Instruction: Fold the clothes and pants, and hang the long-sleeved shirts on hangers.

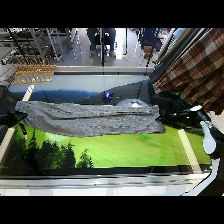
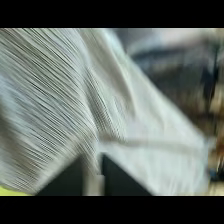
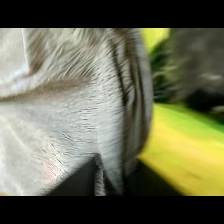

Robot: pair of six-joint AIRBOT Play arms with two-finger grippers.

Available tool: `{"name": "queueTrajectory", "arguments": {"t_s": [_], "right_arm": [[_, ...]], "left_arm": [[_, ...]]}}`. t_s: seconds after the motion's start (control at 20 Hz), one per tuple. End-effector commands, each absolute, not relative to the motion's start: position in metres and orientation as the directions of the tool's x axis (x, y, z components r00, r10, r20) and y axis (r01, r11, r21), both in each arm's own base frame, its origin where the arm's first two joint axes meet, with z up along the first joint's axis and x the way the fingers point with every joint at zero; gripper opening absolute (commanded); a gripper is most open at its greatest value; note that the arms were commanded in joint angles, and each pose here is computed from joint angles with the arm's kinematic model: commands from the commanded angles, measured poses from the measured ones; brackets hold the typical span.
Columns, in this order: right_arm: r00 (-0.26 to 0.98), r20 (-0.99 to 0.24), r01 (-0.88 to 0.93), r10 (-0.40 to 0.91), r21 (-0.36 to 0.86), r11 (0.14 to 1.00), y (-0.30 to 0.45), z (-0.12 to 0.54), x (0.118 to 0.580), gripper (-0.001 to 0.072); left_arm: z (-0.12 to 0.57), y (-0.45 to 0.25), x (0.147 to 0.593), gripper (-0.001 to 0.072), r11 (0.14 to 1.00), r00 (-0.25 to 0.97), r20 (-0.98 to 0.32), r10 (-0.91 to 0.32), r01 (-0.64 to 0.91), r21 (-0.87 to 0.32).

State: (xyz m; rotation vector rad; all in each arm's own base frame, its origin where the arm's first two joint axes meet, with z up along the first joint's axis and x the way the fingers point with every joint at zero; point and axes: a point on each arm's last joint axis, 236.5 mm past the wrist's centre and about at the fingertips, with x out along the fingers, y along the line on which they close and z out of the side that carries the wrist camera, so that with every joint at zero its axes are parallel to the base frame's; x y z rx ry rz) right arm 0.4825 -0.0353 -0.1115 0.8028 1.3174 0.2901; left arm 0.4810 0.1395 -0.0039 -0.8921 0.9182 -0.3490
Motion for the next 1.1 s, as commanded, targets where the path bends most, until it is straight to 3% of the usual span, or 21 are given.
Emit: {"name": "queueTrajectory", "arguments": {"t_s": [0.0,0.1,0.2,0.3,0.35,0.5,0.65,0.8,1.05], "right_arm": [[0.258,-0.674,0.120,0.692,0.733,0.670,-0.001,-0.097,0.491,0.0029],[0.230,-0.776,0.133,0.587,0.623,0.771,-0.024,-0.088,0.481,0.0024],[0.148,-0.958,0.258,0.245,0.276,0.926,-0.104,-0.080,0.448,0.0023],[0.078,-0.996,0.317,-0.039,-0.013,0.948,-0.176,-0.041,0.409,0.0022],[0.081,-0.991,0.369,-0.107,-0.070,0.927,-0.200,-0.020,0.396,0.0022],[0.170,-0.970,0.487,-0.174,-0.071,0.871,-0.227,0.033,0.378,0.0022],[0.310,-0.946,0.382,-0.089,0.039,0.923,-0.175,0.072,0.400,0.0022],[0.373,-0.918,0.151,0.133,0.202,0.968,-0.052,0.086,0.433,0.0022],[0.235,-0.920,-0.144,0.314,0.286,0.947,0.185,0.025,0.438,0.0022]], "left_arm": [[0.005,0.073,0.474,0.0016,0.652,0.438,-0.556,-0.707,0.096,-0.752],[0.016,0.028,0.475,0.0016,0.650,0.373,-0.554,-0.744,0.215,-0.729],[0.016,-0.017,0.474,0.0016,0.624,0.294,-0.553,-0.780,0.286,-0.727],[0.009,-0.064,0.469,0.0016,0.589,0.207,-0.552,-0.808,0.335,-0.736],[0.006,-0.087,0.465,0.0016,0.571,0.164,-0.553,-0.817,0.357,-0.739],[-0.016,-0.142,0.446,0.0016,0.553,0.023,-0.599,-0.800,0.416,-0.722],[-0.060,-0.161,0.438,0.0016,0.642,-0.042,-0.712,-0.701,0.397,-0.656],[-0.079,-0.159,0.458,0.0017,0.724,0.038,-0.752,-0.658,0.308,-0.617],[-0.031,-0.141,0.464,0.0016,0.725,0.082,-0.738,-0.669,0.289,-0.625]]}}
